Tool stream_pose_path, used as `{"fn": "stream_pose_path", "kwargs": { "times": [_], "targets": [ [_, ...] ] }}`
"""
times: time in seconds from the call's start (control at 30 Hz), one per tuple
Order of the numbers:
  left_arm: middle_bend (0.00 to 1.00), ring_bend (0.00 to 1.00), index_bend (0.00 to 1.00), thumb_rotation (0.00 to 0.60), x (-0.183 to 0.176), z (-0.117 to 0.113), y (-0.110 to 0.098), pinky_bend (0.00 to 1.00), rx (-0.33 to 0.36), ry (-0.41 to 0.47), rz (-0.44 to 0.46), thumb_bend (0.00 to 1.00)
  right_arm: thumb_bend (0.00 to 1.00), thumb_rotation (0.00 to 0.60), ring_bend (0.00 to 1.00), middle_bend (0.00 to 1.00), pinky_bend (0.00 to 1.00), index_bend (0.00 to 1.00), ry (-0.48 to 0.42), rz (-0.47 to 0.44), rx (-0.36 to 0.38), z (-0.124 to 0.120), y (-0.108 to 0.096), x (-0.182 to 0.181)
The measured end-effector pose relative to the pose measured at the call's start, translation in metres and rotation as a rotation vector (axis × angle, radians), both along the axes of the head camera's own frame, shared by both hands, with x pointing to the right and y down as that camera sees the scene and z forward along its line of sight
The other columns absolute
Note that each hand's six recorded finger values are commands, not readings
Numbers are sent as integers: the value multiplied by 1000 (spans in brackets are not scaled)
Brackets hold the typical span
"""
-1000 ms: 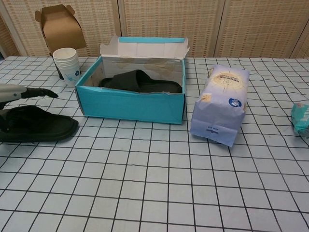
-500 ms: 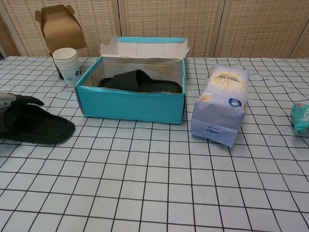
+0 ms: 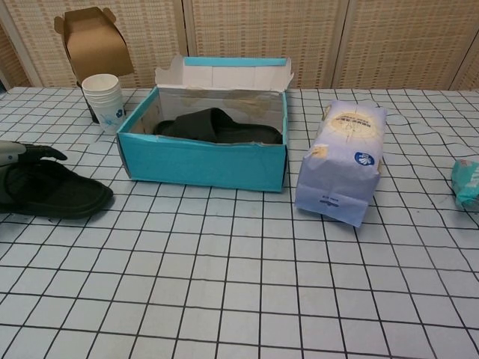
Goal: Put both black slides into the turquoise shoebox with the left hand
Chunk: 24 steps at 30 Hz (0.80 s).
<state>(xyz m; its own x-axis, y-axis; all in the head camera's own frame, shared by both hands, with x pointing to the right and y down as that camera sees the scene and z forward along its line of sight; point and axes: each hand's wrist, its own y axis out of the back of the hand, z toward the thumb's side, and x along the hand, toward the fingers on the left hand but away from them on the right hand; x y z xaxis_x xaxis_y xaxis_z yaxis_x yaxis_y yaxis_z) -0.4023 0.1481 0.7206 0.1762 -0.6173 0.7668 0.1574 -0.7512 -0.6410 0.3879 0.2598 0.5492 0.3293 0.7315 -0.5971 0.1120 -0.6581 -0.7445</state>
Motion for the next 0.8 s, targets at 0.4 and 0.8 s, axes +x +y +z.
{"fn": "stream_pose_path", "kwargs": {
  "times": [0.4, 0.8],
  "targets": [
    [0, 0, 0, 600, -8, 8, 1, 20, -36, -62, 23, 320, 169, 600, 0, 0, 0, 0, 0, 2, 2, -1, 0, 1],
    [0, 0, 0, 600, -22, 16, -10, 106, -13, -147, 20, 329, 170, 600, 0, 0, 0, 0, 2, 0, -3, 0, 0, 0]
  ]
}}
